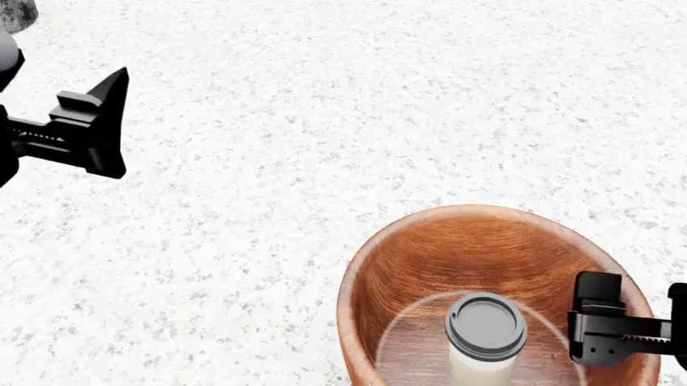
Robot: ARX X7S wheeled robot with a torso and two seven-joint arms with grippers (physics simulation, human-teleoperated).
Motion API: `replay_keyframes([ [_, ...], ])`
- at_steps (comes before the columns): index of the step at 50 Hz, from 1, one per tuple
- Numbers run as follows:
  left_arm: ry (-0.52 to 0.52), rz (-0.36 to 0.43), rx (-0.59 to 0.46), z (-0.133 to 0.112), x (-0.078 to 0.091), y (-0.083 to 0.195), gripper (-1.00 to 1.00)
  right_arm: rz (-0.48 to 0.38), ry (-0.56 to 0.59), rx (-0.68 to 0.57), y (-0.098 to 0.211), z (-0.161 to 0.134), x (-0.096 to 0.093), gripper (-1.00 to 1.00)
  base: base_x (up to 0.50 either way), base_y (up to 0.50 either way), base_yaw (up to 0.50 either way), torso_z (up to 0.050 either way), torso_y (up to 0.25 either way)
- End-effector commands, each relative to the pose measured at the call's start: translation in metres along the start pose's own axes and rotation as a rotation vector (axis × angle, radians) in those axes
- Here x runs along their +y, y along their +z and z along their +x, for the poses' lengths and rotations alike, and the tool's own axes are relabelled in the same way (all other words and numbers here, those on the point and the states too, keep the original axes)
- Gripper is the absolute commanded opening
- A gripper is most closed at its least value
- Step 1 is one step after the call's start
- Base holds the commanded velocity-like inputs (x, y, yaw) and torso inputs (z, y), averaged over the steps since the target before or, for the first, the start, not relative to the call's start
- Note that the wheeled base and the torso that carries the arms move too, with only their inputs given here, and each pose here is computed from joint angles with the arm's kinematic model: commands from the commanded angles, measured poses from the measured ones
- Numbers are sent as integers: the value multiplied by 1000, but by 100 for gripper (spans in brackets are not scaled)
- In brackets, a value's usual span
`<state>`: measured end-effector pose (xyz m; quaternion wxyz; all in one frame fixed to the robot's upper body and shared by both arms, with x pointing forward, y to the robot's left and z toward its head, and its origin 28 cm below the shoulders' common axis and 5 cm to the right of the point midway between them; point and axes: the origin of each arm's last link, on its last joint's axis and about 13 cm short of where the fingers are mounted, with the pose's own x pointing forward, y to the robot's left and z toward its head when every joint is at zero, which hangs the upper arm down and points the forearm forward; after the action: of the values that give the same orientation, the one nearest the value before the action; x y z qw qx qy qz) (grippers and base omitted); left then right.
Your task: Place the cup inside the bowl on the dining table and move the bowl to any counter.
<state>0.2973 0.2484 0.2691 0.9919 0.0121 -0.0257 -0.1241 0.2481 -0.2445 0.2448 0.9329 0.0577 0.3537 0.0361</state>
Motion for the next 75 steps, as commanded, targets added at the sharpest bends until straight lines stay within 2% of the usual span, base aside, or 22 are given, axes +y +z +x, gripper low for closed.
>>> replay_keyframes([
  [1,5,-5,1,1,0,-1,100,-1,7,13,-2,15,1,100,0,0,0,0,0],
  [22,-3,4,10,0,1,-5,100,8,27,-6,-5,23,0,100,0,0,0,0,0],
  [23,-2,7,9,1,1,-5,100,2,21,-14,-4,22,0,-100,0,0,0,0,0],
  [34,-4,5,11,3,-1,-7,100,-1,35,-12,-3,22,2,-100,0,0,0,0,0],
  [45,-9,1,16,2,-1,-9,100,43,34,-32,4,18,3,-100,0,0,0,0,0],
  [59,-8,-1,17,1,1,-9,100,29,41,-73,26,0,7,-100,0,0,0,0,0],
  [67,-9,3,13,1,1,-6,100,5,52,-114,55,-17,13,-100,0,0,0,0,1],
  [75,-13,2,17,2,0,-8,100,14,87,-126,73,-32,17,-100,0,0,0,0,0],
])
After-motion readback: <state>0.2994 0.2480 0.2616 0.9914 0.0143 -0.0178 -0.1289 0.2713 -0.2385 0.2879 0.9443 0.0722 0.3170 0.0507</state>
